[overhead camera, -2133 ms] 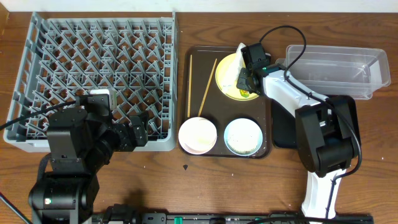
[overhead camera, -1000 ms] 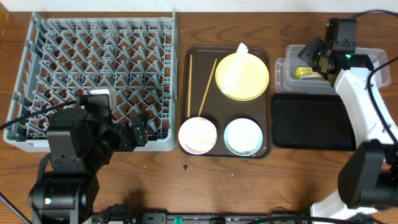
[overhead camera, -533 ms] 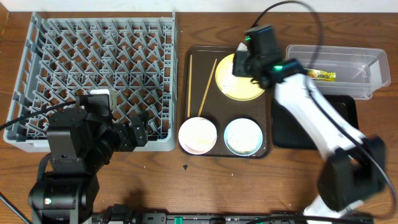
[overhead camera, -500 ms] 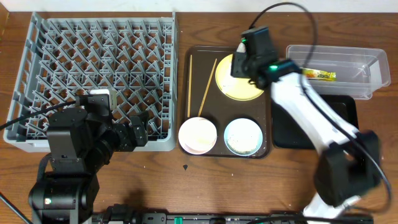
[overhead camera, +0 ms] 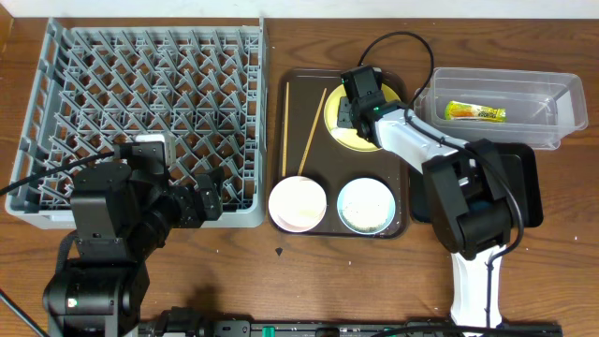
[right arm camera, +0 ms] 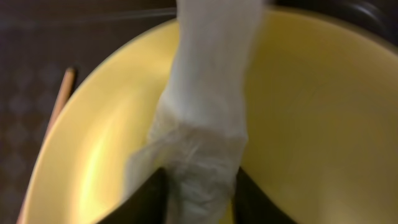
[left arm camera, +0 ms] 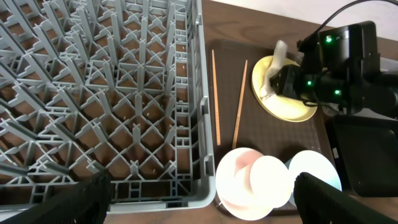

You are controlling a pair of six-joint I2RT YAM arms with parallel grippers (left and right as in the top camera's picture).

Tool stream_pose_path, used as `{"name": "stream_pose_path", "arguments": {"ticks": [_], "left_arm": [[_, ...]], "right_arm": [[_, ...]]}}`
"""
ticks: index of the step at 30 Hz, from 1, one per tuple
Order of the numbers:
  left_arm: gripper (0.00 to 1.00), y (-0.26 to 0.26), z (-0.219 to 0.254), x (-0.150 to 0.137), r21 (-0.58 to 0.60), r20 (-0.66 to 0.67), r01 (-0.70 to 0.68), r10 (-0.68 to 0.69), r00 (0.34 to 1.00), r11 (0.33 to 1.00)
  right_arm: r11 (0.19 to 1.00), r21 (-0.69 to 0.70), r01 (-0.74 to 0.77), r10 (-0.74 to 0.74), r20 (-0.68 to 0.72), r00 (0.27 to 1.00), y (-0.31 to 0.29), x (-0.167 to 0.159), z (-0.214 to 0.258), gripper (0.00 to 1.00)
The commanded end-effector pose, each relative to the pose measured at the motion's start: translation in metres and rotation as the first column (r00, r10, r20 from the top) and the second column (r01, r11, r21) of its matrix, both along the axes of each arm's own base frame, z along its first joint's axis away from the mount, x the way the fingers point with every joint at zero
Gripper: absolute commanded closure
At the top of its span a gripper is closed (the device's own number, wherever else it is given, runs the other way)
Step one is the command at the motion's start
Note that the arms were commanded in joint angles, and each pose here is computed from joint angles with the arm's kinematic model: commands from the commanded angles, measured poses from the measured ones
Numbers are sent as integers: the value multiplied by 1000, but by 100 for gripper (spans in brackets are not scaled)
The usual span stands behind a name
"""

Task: Sort waste into correct bins and load items into the dishwasher
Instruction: 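Carry the white tissue right and drop it into the clear bin, then grasp the white cup on the tray with the right gripper and lift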

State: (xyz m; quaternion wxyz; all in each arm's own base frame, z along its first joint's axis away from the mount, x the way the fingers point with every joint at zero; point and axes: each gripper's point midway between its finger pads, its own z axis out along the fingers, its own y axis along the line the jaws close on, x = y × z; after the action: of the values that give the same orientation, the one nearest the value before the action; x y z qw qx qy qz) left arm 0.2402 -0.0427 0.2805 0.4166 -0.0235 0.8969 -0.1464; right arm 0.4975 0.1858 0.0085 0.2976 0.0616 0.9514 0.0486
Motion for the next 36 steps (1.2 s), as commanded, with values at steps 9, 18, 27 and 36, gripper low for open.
{"name": "stream_pose_path", "arguments": {"ticks": [9,18,27,36], "left_arm": [[6,-3,9,-1,-17,22,10,-9,1000,1000],[6,-3,9,-1,-17,22,10,-9,1000,1000],[6,-3,9,-1,-17,22,10,-9,1000,1000],[6,-3,9,-1,-17,22,10,-9,1000,1000]], "right_arm": [[986,115,120,-122,9,993,-44,-10,89,99],[855,202,478,-479,-47,877,-150,-37,145,99],[608,139,782,-771,-134,623,-244,-58,115,92],[901,203,384,-370,-106,923,-196,-54,151,52]]}}
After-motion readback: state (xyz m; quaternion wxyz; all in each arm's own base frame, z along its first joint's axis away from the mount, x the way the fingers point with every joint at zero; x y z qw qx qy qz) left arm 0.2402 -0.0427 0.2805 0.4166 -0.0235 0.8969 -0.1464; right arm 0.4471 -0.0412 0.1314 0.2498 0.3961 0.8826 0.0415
